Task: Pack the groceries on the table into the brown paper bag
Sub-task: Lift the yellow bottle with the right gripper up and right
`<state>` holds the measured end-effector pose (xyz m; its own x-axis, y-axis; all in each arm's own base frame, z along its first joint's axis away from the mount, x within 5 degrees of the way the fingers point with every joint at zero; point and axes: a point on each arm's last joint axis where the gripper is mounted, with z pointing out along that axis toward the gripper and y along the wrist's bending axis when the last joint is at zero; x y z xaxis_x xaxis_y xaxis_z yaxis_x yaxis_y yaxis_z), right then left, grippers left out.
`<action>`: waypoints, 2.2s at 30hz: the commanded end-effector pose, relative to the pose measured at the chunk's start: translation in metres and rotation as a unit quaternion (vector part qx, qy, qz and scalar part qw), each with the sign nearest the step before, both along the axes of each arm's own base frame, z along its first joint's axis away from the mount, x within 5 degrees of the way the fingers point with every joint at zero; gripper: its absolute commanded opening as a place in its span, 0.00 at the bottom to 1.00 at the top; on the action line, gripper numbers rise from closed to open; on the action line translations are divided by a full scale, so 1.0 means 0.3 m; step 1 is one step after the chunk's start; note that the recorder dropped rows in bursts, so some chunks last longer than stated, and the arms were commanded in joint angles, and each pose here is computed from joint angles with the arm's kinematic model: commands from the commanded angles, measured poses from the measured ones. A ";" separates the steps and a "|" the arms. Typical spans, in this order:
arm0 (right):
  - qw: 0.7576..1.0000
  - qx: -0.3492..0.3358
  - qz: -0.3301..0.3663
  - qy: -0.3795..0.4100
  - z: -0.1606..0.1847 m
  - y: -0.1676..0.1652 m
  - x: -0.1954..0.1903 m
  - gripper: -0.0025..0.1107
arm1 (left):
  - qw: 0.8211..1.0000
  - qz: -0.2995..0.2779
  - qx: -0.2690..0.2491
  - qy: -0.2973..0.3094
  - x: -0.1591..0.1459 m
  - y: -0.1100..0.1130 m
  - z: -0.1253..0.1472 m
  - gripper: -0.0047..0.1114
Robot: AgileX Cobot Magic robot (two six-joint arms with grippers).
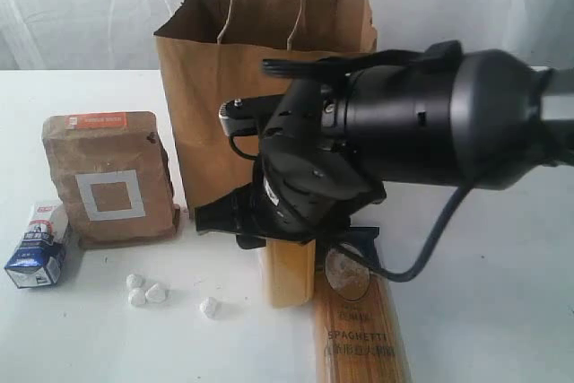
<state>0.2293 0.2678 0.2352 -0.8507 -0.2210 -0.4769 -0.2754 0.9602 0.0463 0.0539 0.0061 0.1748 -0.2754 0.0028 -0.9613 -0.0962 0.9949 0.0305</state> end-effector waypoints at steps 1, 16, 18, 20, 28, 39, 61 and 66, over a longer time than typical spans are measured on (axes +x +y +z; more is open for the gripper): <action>0.999 0.021 0.026 -0.036 0.139 -0.047 -0.034 0.14 | 1.000 -0.003 -0.003 0.000 -0.001 -0.001 -0.004 0.04; 0.994 0.010 0.096 -0.058 0.350 -0.190 -0.219 0.08 | 1.000 -0.003 -0.003 0.000 -0.001 -0.001 -0.004 0.04; 0.993 0.012 0.096 -0.061 0.356 -0.209 -0.231 0.08 | 1.000 -0.003 -0.003 0.000 -0.001 -0.001 -0.004 0.04; 0.993 0.020 0.097 -0.064 0.370 -0.231 -0.247 0.08 | 1.000 -0.003 -0.003 0.000 -0.001 -0.001 -0.004 0.04; 0.980 0.069 0.083 -0.168 0.516 -0.390 -0.315 0.08 | 1.000 -0.003 -0.003 0.000 -0.001 -0.001 -0.004 0.04; 0.946 0.138 0.045 -0.290 0.668 -0.591 -0.406 0.08 | 1.000 -0.003 -0.003 0.000 -0.001 -0.001 -0.004 0.04; 0.894 0.105 0.028 -0.435 1.002 -0.558 -0.334 0.08 | 1.000 -0.003 -0.003 0.000 -0.001 -0.001 -0.004 0.04; 0.879 0.103 0.071 -0.460 1.029 -0.460 -0.288 0.03 | 1.000 -0.003 -0.003 0.000 -0.001 -0.001 -0.004 0.04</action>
